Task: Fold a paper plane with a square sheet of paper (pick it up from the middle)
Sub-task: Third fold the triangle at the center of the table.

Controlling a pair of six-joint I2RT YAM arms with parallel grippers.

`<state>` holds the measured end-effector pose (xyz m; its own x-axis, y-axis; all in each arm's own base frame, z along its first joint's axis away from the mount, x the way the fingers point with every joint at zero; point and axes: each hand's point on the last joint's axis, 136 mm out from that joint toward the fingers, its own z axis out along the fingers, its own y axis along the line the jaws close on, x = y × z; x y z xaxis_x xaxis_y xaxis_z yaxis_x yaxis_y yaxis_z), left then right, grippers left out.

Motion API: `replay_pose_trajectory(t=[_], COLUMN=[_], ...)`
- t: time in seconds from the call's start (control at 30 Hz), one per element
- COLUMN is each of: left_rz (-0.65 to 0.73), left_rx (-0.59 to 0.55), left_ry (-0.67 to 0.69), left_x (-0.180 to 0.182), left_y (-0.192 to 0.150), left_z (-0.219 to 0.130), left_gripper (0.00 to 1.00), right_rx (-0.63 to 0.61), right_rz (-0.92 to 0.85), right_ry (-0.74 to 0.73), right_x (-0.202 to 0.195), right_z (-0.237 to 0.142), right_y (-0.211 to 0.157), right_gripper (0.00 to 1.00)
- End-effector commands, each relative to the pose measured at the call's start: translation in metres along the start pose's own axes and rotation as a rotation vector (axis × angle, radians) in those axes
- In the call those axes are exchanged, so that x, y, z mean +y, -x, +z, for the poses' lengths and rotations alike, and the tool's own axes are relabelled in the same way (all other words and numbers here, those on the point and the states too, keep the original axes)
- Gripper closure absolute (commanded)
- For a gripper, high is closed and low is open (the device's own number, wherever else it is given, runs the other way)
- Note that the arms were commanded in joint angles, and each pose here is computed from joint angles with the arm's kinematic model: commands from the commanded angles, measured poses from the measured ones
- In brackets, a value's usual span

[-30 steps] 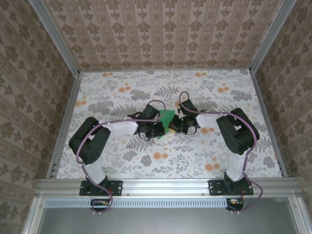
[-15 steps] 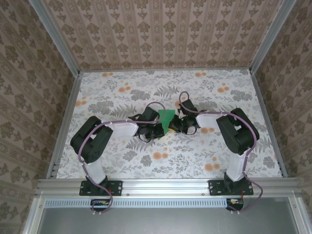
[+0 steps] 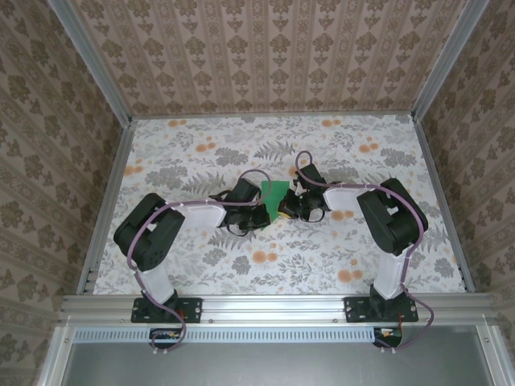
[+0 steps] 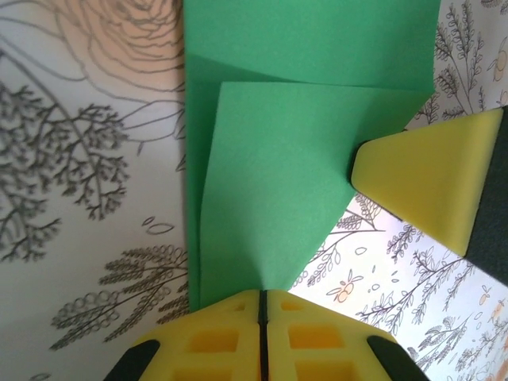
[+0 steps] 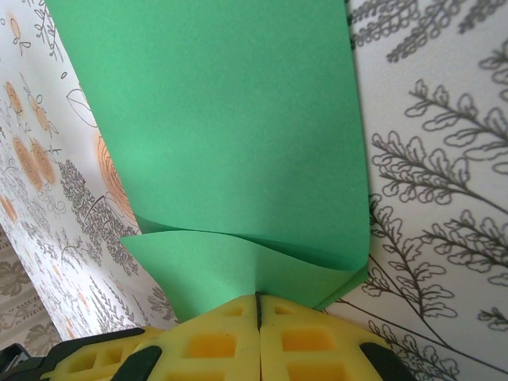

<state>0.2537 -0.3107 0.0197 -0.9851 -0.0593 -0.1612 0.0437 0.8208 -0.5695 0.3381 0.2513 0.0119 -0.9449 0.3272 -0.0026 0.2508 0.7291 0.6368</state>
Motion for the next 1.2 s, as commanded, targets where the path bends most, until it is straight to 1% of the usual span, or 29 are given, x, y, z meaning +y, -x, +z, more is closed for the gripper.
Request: replay_pose_trajectory(t=[0.0, 0.17, 0.27, 0.43, 0.6, 0.73, 0.87, 0.93, 1.0, 1.07, 1.1, 1.17], left_rz=[-0.016, 0.054, 0.076, 0.052, 0.022, -0.001, -0.033, -0.056, -0.105, -0.125, -0.117, -0.092], left_rx=[0.042, 0.026, 0.039, 0.055, 0.048, 0.05, 0.057, 0.059, 0.041, 0.014, 0.006, -0.006], left_ry=[0.108, -0.05, -0.076, -0.001, 0.062, 0.067, 0.041, 0.01, -0.105, -0.228, -0.259, -0.26], left_x=[0.032, -0.015, -0.028, -0.009, 0.011, 0.022, 0.028, 0.027, 0.015, -0.005, -0.014, -0.023], left_y=[-0.018, -0.012, -0.013, -0.016, -0.017, -0.019, -0.023, -0.023, -0.014, 0.0, 0.005, 0.01], left_z=[-0.008, -0.019, -0.017, -0.008, -0.004, -0.001, 0.001, 0.0, -0.002, -0.009, -0.013, -0.019], left_gripper=[0.9, 0.88, 0.87, 0.88, 0.89, 0.89, 0.89, 0.9, 0.9, 0.89, 0.89, 0.89], right_rx=[0.034, 0.034, 0.035, 0.036, 0.038, 0.04, 0.041, 0.041, 0.041, 0.042, 0.041, 0.041], right_rz=[0.089, 0.091, 0.091, 0.091, 0.09, 0.09, 0.089, 0.089, 0.087, 0.089, 0.089, 0.089], right_ry=[-0.238, -0.241, -0.241, -0.24, -0.242, -0.242, -0.245, -0.245, -0.245, -0.246, -0.246, -0.245], right_x=[-0.074, -0.075, -0.075, -0.076, -0.076, -0.077, -0.078, -0.077, -0.077, -0.078, -0.078, -0.077], right_z=[0.014, 0.014, 0.014, 0.015, 0.015, 0.015, 0.015, 0.015, 0.015, 0.015, 0.015, 0.015], right_y=[-0.017, -0.017, -0.017, -0.018, -0.018, -0.019, -0.019, -0.019, -0.019, -0.019, -0.019, -0.019], right_gripper=[0.94, 0.94, 0.94, 0.94, 0.94, 0.94, 0.94, 0.94, 0.94, 0.93, 0.94, 0.94])
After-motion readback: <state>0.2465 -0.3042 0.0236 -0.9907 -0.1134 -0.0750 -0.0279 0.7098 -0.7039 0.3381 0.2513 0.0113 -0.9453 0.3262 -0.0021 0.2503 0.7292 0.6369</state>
